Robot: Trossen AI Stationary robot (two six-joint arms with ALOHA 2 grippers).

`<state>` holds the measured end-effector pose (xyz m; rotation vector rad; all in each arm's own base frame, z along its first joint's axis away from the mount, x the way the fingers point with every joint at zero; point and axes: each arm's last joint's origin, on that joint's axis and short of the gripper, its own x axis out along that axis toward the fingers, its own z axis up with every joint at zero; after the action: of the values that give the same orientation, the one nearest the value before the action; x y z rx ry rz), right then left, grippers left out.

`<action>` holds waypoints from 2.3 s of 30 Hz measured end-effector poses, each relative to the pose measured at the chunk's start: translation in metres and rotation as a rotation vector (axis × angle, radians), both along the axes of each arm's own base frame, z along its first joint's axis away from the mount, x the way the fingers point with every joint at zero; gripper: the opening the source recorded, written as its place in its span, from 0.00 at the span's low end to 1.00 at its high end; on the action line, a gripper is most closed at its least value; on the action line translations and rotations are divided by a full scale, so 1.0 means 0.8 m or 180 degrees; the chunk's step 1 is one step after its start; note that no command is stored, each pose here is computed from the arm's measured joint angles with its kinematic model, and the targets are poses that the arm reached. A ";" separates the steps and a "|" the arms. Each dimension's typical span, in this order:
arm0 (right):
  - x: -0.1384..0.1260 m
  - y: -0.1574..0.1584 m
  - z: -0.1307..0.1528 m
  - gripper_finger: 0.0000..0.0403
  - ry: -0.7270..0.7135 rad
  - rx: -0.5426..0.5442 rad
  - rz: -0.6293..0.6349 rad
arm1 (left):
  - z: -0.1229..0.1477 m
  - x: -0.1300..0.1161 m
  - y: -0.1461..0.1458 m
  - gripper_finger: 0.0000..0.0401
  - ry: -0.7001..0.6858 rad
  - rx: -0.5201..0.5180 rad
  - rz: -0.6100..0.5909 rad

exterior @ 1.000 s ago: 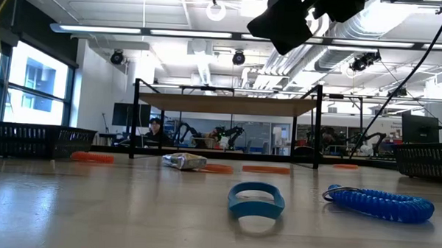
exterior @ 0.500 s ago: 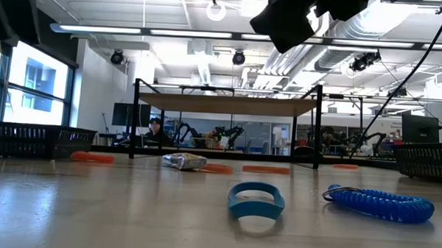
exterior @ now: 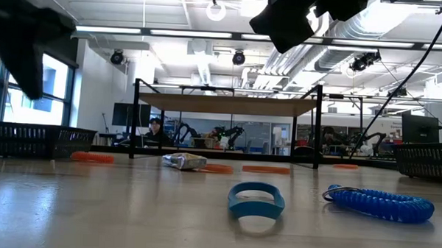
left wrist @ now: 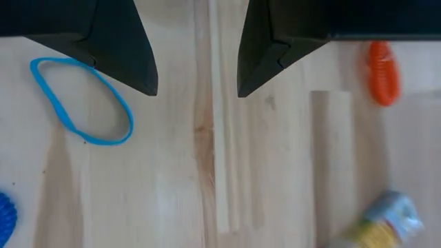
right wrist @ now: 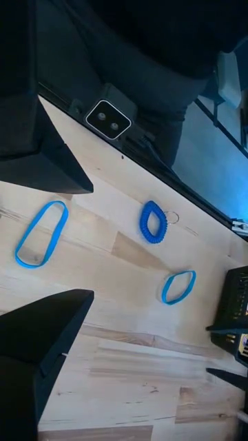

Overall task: Pick & Place Office Desk Supplies
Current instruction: Put the blue rubber band into the top right black bin

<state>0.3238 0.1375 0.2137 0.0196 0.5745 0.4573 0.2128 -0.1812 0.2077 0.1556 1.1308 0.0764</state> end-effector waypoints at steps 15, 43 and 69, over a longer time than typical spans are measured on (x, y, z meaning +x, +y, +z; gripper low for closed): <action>0.000 0.000 0.000 0.57 -0.0004 -0.0006 0.0004 | -0.034 0.017 0.005 0.47 -0.0086 -0.0637 -0.0591; 0.000 0.000 0.000 0.57 -0.0033 -0.0054 0.0030 | -0.066 0.021 0.002 0.47 -0.0130 -0.0686 -0.0526; 0.000 0.000 0.000 0.57 -0.0033 -0.0057 0.0026 | -0.081 0.035 0.004 0.33 -0.0040 -0.0704 -0.0731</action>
<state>0.3239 0.1371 0.2138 -0.0020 0.5687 0.4600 0.2404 -0.1780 0.1427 0.0866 1.0940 -0.2508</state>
